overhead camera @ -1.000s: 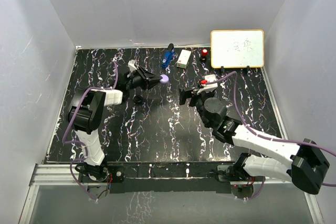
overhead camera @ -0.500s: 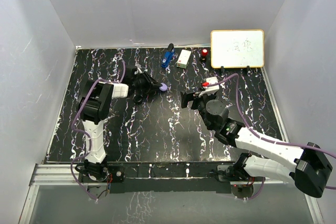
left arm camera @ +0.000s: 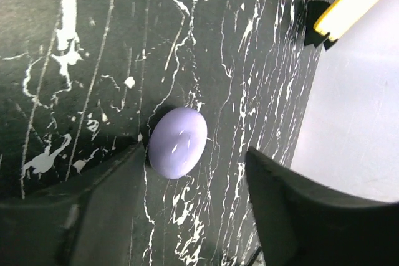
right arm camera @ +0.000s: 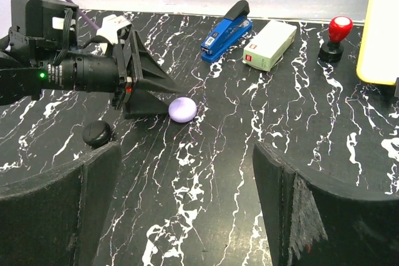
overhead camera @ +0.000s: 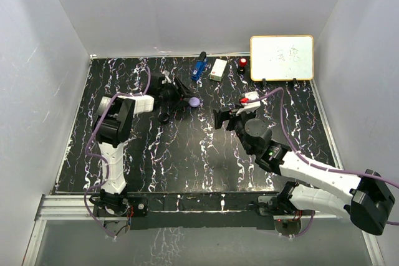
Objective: Insert the wireless bluetooth earbuds into the charging case
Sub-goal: Place the charging case at the center of the board, then reset both arms
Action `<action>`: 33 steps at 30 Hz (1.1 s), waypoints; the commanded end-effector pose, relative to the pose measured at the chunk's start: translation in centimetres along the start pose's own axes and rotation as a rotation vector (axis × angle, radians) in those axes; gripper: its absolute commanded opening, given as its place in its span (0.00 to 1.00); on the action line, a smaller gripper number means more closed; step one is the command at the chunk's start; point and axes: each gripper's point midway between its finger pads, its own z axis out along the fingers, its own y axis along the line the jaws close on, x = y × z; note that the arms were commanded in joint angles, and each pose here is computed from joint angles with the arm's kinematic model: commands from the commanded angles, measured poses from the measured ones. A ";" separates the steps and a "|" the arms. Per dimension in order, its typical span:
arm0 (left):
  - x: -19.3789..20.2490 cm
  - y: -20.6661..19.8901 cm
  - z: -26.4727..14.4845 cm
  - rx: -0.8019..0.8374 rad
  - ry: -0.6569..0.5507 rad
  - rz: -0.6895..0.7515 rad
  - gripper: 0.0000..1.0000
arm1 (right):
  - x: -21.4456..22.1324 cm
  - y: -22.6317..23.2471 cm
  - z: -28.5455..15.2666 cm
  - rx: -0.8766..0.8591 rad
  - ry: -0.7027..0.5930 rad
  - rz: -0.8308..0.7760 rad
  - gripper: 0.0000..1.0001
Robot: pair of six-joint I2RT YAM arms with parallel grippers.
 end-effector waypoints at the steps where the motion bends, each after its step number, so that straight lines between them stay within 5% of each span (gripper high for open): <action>1: -0.3 0.2 -0.8 -0.068 -0.014 0.043 0.71 | -1.1 0.1 -0.3 -0.012 -0.036 0.042 0.85; 8: -3.2 -3.3 -5.8 -0.073 -0.153 0.135 0.98 | -0.9 0.4 -0.5 -0.028 -0.023 0.058 0.85; 13: -4.3 -8.0 -11.4 -0.034 -0.254 0.249 0.99 | -0.8 0.5 -0.5 -0.032 -0.018 0.069 0.86; 15: -4.1 -8.8 -13.6 -0.033 -0.288 0.272 0.99 | -0.6 0.4 -0.4 -0.018 -0.003 0.078 0.94; 24: -0.2 -7.4 -22.8 -0.075 -0.425 0.312 0.99 | 2.9 -1.8 0.4 0.191 0.183 0.112 0.98; 33: 2.4 -6.9 -27.5 -0.045 -0.497 0.321 0.99 | 1.8 -2.7 -1.4 0.203 0.160 0.178 0.98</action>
